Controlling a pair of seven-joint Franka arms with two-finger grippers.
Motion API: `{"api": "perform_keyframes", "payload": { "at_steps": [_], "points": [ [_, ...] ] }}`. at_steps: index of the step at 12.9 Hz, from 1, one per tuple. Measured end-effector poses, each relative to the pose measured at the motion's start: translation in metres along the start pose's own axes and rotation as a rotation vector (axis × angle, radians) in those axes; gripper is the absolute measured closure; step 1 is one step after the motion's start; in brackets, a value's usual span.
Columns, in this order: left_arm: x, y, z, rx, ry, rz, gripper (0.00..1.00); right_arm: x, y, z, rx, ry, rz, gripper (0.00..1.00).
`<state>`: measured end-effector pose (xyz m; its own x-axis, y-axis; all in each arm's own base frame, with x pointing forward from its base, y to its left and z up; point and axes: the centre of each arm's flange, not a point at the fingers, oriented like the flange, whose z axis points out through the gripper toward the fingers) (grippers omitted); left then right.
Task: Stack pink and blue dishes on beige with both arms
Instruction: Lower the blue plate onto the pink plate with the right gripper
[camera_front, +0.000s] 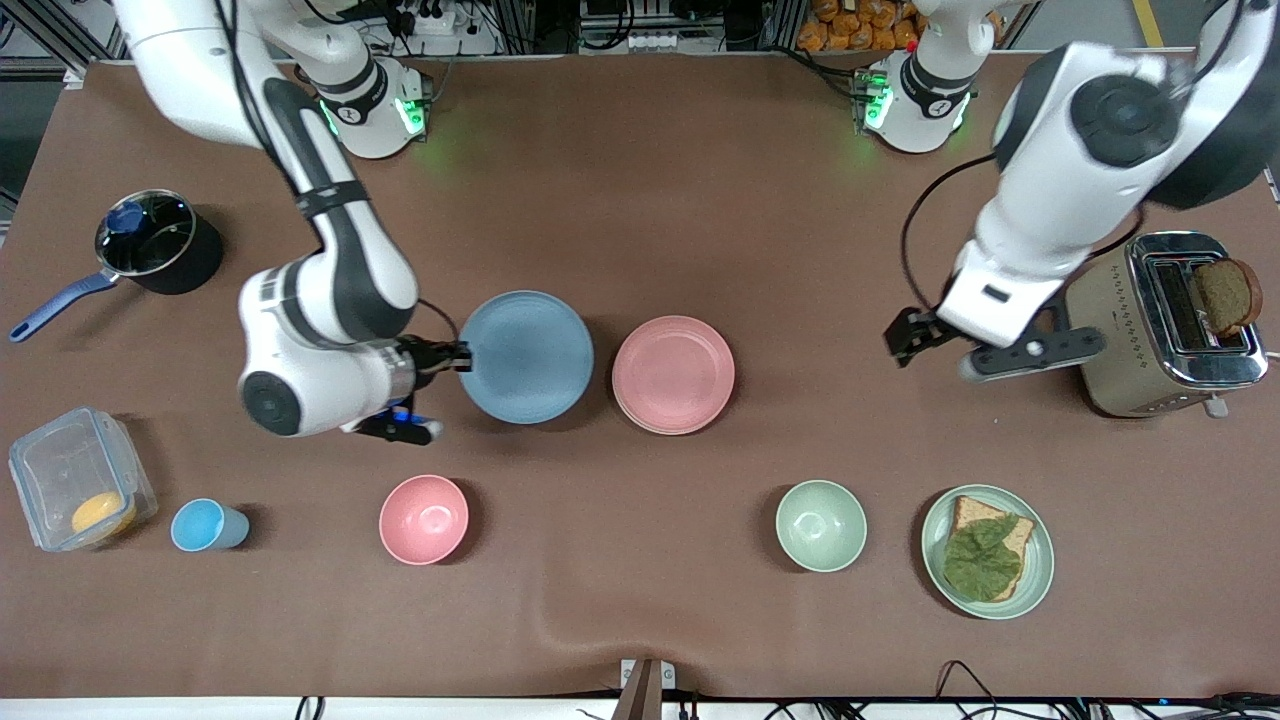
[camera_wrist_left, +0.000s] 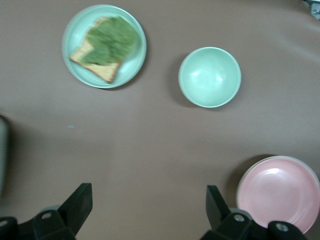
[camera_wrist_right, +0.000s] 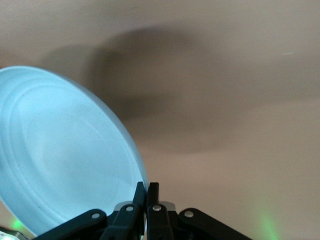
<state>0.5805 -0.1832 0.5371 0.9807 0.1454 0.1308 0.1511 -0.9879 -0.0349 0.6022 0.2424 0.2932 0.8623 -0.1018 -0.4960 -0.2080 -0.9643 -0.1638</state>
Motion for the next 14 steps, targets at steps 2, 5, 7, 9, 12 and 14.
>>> {"api": "perform_keyframes", "payload": {
  "at_steps": [2,5,7,9,12,14],
  "points": [
    [0.004,-0.017,-0.039,0.022,-0.006,0.0,0.0,-0.007,-0.044,0.026,0.013,0.025,0.0,0.97],
    [0.004,-0.023,-0.065,0.03,-0.011,0.001,0.0,-0.015,-0.093,0.055,0.058,0.04,-0.022,0.97],
    [0.006,-0.027,-0.067,0.03,-0.01,-0.005,0.0,-0.017,-0.11,0.067,0.081,0.061,-0.034,0.97],
    [0.01,-0.035,-0.072,0.03,-0.008,-0.01,0.0,-0.015,-0.118,0.08,0.089,0.082,-0.039,0.97],
    [0.014,-0.049,-0.082,0.033,0.005,0.046,0.0,-0.01,-0.131,0.103,0.119,0.108,-0.033,0.97],
    [0.017,-0.061,-0.085,0.044,0.006,0.083,0.0,-0.008,-0.133,0.107,0.124,0.117,-0.033,0.97]
  ]
}}
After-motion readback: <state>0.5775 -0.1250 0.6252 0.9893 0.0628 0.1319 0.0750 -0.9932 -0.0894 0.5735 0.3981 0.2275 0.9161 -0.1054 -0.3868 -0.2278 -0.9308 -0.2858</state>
